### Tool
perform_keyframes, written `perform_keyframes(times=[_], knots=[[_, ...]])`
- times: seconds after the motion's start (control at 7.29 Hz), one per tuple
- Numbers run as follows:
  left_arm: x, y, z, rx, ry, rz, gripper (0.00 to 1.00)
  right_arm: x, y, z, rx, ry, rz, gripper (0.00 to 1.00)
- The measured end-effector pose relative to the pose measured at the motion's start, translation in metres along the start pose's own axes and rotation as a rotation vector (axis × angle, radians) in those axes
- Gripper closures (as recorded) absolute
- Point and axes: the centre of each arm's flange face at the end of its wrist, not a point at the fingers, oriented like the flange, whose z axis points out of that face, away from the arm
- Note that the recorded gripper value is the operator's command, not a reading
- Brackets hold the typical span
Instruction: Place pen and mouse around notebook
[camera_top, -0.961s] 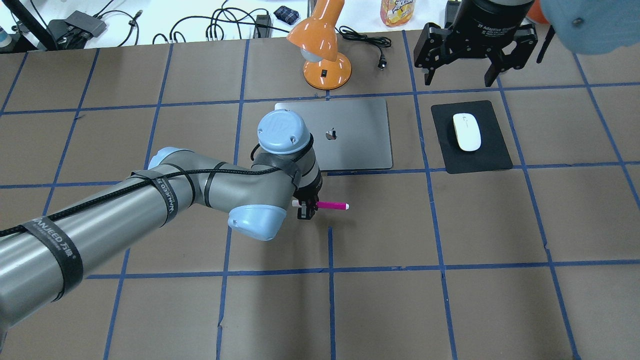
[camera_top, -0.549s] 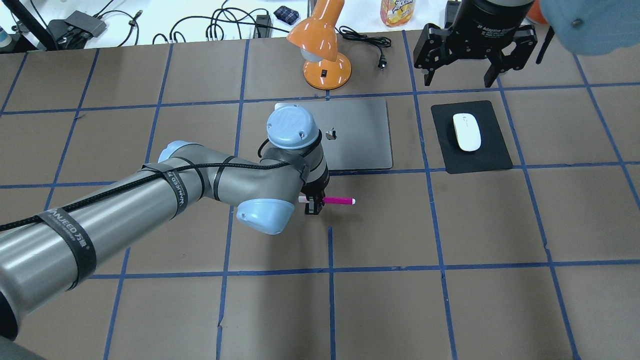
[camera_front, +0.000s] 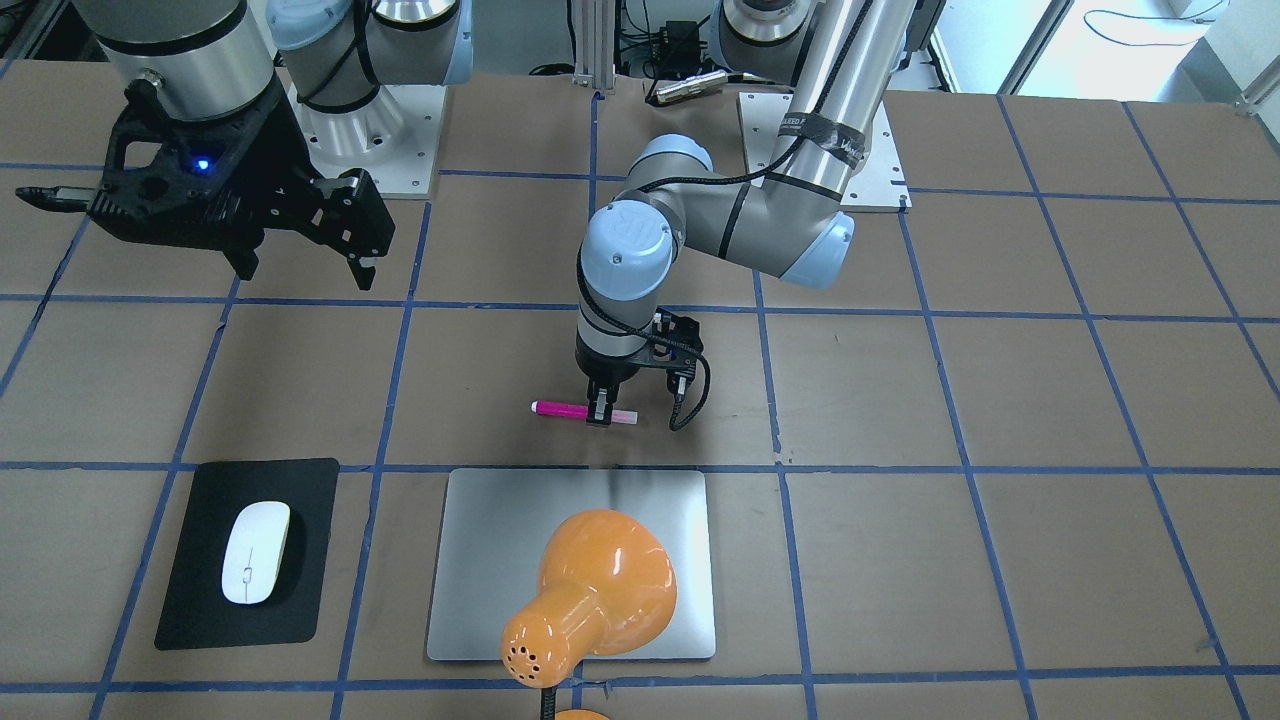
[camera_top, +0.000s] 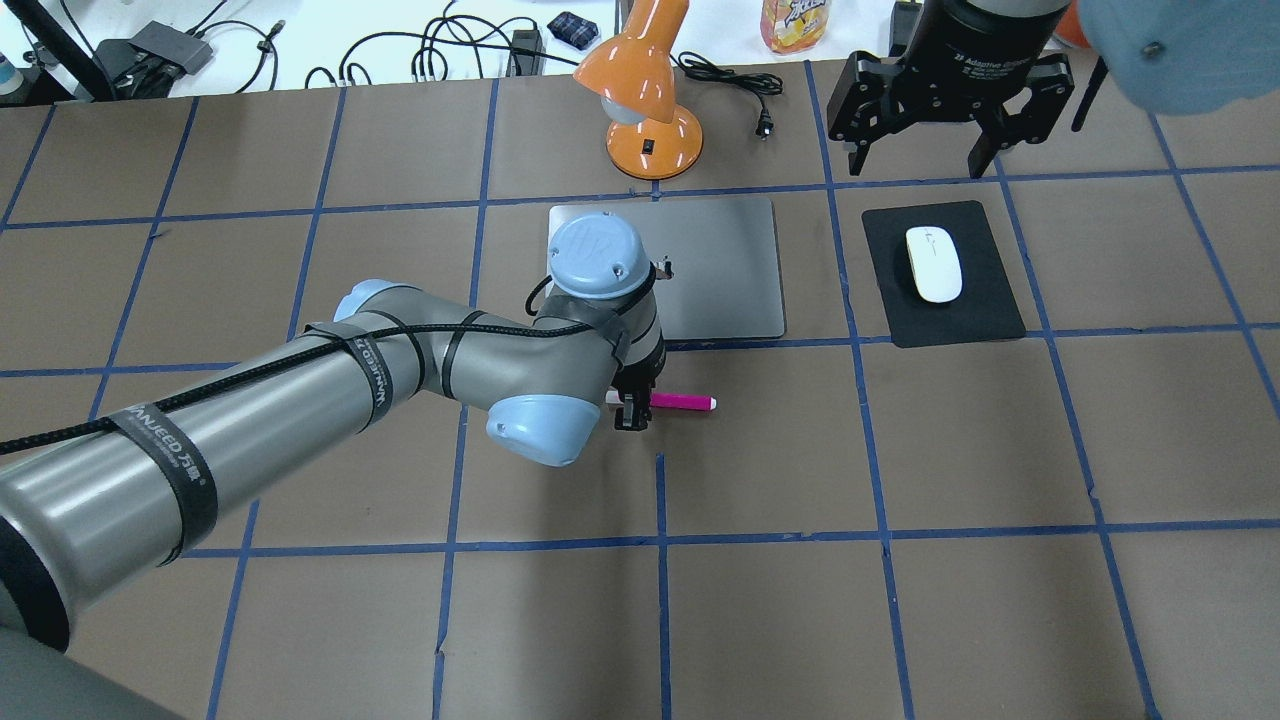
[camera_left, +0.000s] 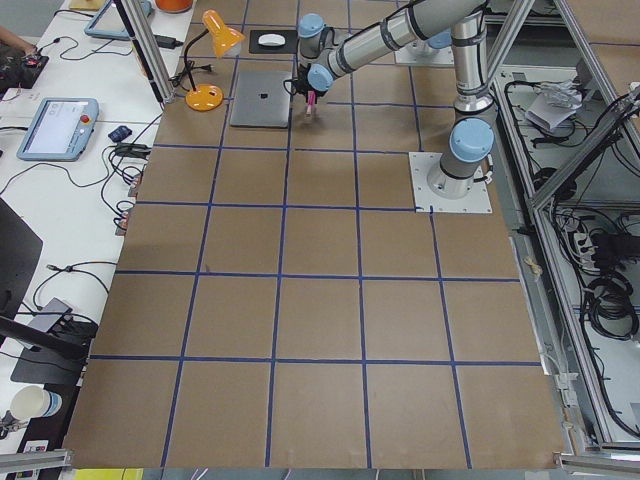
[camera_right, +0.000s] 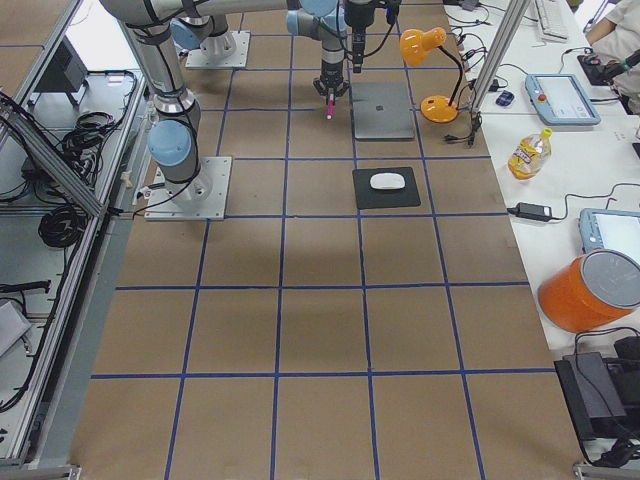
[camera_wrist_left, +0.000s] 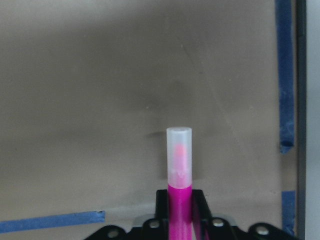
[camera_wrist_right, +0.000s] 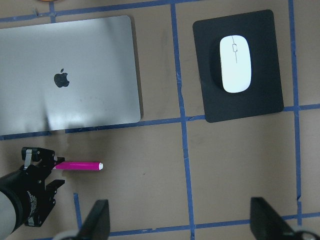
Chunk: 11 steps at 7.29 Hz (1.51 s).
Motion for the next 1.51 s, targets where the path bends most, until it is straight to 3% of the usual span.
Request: perform_keyframes(times=[0.14, 0.41, 0.69, 1.1, 1.37, 1.51], knots=[[0.001, -0.002, -0.005, 0.009, 0.008, 0.039, 0.01, 0.0, 0.0, 0.0, 0.0, 0.0, 0.001, 0.0], [0.006, -0.02, -0.023, 0.038, 0.03, 0.232, 0.01, 0.0, 0.0, 0.0, 0.0, 0.0, 0.002, 0.0], [0.02, -0.065, -0.047, 0.059, 0.03, 0.377, 0.0, 0.001, 0.0, 0.0, -0.001, 0.0, 0.003, 0.0], [0.031, -0.15, -0.113, 0.108, -0.027, 0.743, 0.0, 0.0, 0.0, 0.0, -0.001, 0.0, 0.003, 0.0], [0.023, -0.187, -0.157, 0.13, -0.072, 1.02, 0.0, 0.0, 0.0, 0.0, -0.001, 0.0, 0.003, 0.0], [0.015, -0.198, -0.178, 0.121, -0.091, 1.087, 0.0, 0.0, 0.0, 0.0, -0.001, 0.0, 0.002, 0.0]])
